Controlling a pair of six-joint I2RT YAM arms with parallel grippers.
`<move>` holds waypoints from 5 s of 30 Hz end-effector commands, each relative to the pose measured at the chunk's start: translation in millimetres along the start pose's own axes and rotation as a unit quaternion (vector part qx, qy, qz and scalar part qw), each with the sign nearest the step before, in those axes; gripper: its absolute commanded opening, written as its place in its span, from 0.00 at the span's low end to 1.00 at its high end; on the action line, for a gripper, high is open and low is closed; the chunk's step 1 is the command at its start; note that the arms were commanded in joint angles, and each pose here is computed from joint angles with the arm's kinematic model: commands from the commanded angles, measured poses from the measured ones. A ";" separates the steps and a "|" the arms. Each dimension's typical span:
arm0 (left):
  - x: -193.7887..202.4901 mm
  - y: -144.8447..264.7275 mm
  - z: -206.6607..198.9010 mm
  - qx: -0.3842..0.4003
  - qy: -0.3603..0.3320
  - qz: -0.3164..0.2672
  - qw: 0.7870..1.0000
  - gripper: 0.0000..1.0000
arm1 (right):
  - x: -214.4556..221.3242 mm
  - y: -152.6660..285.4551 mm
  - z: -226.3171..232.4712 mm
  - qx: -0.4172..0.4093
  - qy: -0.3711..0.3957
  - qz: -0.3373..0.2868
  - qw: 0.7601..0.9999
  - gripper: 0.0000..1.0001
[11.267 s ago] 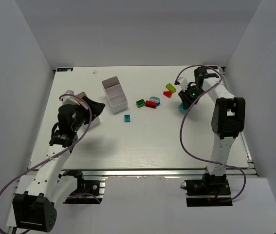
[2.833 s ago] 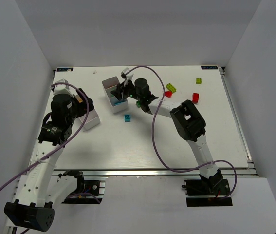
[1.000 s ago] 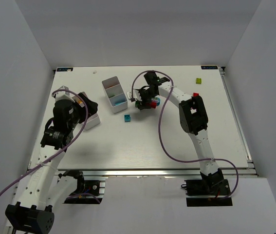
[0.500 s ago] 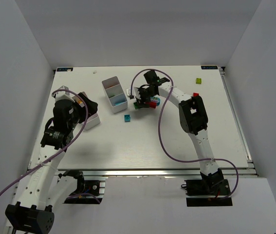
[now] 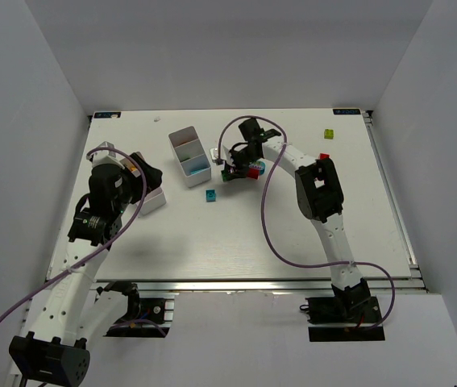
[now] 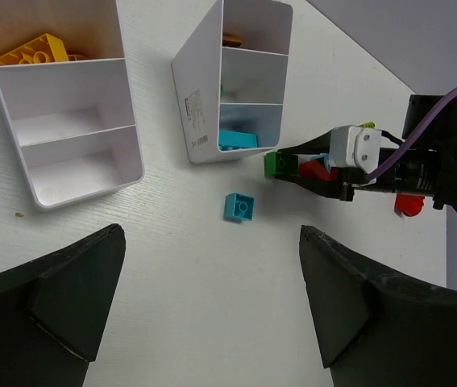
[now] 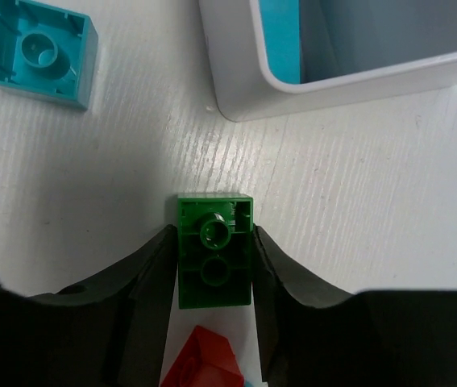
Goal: Sort the legos into containers by color
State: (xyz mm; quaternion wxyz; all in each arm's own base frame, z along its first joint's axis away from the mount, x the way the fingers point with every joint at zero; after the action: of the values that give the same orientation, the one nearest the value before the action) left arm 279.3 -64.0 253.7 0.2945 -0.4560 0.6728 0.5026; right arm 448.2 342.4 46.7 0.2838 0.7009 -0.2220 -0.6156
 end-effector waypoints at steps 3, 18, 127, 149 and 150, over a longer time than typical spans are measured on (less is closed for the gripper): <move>-12.1 4.3 -1.0 -0.001 0.002 -0.019 1.000 0.98 | -0.4 2.7 13.0 -0.022 -0.012 -0.014 1.000 0.30; -29.9 8.7 -4.7 0.003 0.003 -0.053 0.999 0.98 | -77.0 88.4 26.9 0.084 -0.012 -0.131 0.988 0.06; -0.2 -15.3 -15.3 0.049 0.048 -0.023 0.997 0.98 | 136.9 181.3 -113.9 0.370 -0.520 -0.064 0.767 0.71; -8.4 -31.6 -39.6 0.099 0.074 -0.005 0.992 0.98 | 139.2 162.5 -106.8 0.350 -0.489 -0.034 0.798 0.22; -8.6 -32.2 -42.0 0.103 0.076 -0.001 0.992 0.97 | 134.1 164.3 -106.9 0.345 -0.484 -0.042 0.803 0.20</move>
State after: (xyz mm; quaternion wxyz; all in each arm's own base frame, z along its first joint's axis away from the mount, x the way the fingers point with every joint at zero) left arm 309.1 -96.3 237.2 0.2745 -0.4546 0.7318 0.4271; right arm 574.8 139.0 44.0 -0.1507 0.3391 -0.5199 -0.7694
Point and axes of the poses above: each gripper's point midway between its finger pads, its own y axis back along the fingers, its own z axis along the line the jaws close on, x = y × z, the point moved 2 cm from there along y, back along the fingers, and after that the axes turned 15 degrees about -y, right-handed, at the moved point
